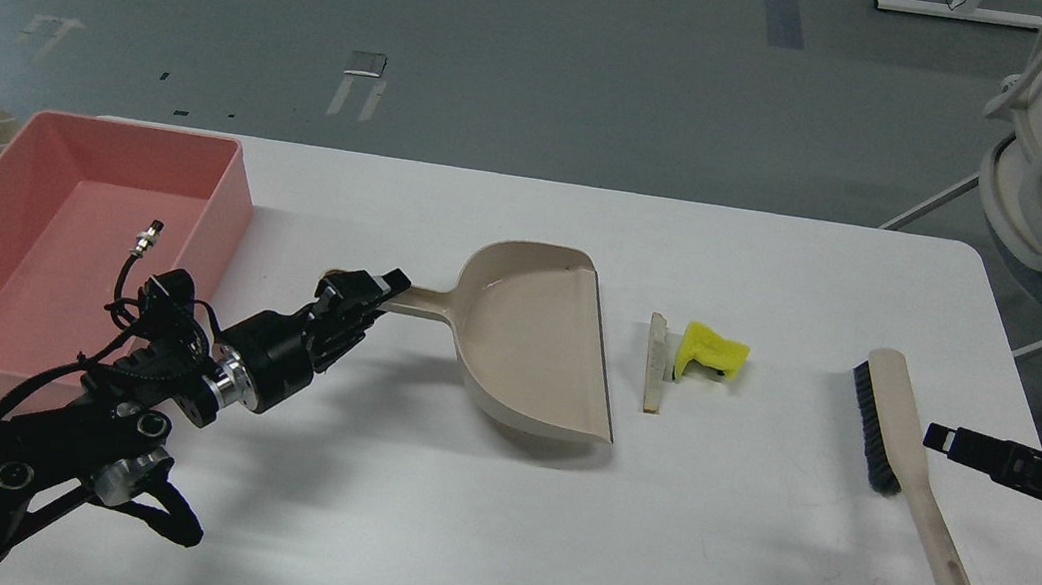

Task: Sweep and dump garbage into bin
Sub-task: 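Grasp the wooden handle of the black brush with the right gripper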

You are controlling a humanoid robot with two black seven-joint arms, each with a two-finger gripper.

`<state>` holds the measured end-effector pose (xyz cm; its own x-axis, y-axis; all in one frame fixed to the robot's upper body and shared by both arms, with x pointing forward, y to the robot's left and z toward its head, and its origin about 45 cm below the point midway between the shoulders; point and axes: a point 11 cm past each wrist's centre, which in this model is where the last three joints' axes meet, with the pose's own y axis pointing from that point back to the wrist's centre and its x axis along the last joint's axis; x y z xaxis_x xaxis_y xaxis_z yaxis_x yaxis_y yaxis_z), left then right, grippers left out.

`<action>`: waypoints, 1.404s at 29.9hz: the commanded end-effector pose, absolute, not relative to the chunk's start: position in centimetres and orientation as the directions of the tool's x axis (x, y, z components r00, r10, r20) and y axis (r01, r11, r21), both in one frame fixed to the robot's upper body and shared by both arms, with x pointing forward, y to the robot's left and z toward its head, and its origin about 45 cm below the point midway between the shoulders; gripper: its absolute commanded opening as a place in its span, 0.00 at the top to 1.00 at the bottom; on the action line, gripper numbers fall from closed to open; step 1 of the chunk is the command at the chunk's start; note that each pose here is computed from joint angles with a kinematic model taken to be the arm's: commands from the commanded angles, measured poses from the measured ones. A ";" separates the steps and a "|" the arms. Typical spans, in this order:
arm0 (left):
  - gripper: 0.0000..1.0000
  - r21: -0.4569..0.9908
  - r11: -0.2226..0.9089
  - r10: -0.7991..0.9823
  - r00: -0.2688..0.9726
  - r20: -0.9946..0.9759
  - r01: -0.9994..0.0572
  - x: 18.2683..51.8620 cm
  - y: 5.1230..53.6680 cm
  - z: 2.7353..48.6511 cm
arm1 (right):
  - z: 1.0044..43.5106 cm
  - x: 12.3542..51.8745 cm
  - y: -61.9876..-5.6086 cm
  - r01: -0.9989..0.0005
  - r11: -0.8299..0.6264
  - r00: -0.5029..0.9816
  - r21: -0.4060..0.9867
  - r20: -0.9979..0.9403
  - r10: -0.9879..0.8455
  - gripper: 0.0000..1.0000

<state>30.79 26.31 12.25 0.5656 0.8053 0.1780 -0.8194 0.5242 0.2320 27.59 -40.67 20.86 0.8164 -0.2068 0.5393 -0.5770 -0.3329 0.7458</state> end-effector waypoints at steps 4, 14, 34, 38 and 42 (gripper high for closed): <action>0.97 0.233 0.523 0.808 0.564 0.170 -0.820 30.5 26.3 12.0 | 20.3 27.3 -41.1 -0.571 -0.268 0.821 0.776 0.533 -0.204 0.30; 0.97 0.244 0.515 0.812 0.559 0.167 -0.822 30.1 26.6 11.4 | 18.8 26.1 -41.0 -0.536 -0.261 0.843 0.803 0.495 -0.211 0.31; 0.97 0.249 0.502 0.819 0.548 0.170 -0.828 30.3 26.6 11.0 | 17.4 25.8 -40.5 -0.514 -0.218 0.854 0.830 0.472 -0.220 0.63; 0.97 0.249 0.503 0.817 0.549 0.175 -0.828 30.3 26.6 11.0 | 17.5 25.8 -40.7 -0.513 -0.215 0.855 0.831 0.471 -0.219 0.83; 0.97 0.249 0.503 0.817 0.549 0.175 -0.828 30.3 26.6 11.0 | 17.4 25.7 -40.6 -0.510 -0.215 0.856 0.833 0.467 -0.220 0.94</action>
<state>30.33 26.60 11.05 0.5489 0.8175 0.1744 -0.8279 0.5029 0.2483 25.82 -40.63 17.49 0.8546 -0.2193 0.4707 -0.5129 -0.2151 0.8311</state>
